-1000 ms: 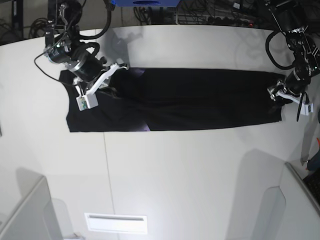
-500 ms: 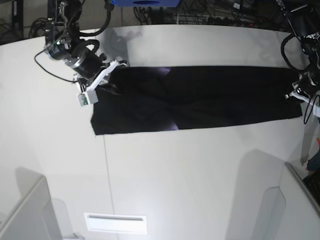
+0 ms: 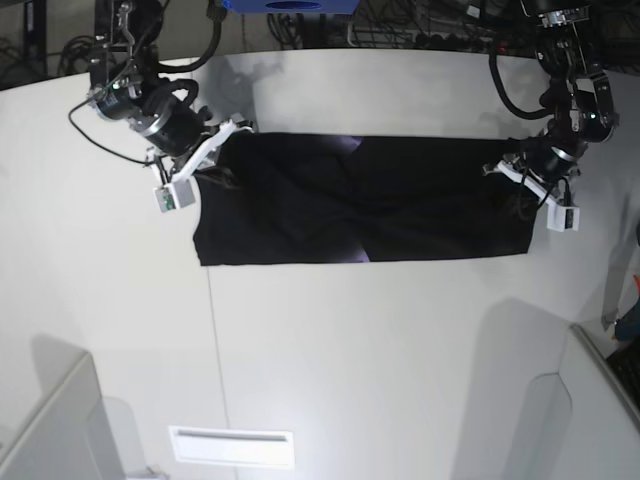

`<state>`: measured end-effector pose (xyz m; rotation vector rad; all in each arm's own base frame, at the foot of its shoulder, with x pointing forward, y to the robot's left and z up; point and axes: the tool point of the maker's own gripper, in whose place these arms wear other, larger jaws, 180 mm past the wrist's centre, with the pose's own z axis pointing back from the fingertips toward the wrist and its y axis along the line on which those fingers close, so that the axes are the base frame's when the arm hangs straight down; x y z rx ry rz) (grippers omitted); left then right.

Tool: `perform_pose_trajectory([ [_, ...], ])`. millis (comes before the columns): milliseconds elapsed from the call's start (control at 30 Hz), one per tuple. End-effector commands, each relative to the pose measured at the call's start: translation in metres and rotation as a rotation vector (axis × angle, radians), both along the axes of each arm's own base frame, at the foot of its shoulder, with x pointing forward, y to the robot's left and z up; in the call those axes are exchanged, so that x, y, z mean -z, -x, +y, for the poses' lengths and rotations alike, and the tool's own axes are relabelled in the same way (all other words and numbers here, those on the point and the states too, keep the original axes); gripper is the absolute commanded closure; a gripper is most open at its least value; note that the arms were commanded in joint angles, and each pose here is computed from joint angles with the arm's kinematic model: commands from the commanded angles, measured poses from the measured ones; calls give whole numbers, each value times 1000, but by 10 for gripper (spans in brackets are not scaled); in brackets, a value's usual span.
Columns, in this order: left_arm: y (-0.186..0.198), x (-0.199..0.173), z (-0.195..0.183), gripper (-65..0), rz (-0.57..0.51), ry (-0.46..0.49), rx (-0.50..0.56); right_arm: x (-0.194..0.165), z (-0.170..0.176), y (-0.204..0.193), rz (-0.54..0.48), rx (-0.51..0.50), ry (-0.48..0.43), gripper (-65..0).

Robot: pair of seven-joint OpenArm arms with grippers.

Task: Fold the T-shirt properly
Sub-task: 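Grasp the strip's end near the left gripper and fold it inward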

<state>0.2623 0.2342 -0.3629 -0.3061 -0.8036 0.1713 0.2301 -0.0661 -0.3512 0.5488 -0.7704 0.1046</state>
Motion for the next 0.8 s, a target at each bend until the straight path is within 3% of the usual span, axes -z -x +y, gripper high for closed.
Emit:
perform_pose_trajectory([
  [0, -10, -8, -7, 0, -31, 11, 2, -12, 1, -6, -46, 1, -15, 0],
  [300, -44, -6, -75, 0, -11, 121, 51, -12, 1, -6, -44, 0, -14, 0],
  [767, -44, 9, -111, 0, 45, 177, 90, -13, -1, -8, -50, 6, -12, 0],
])
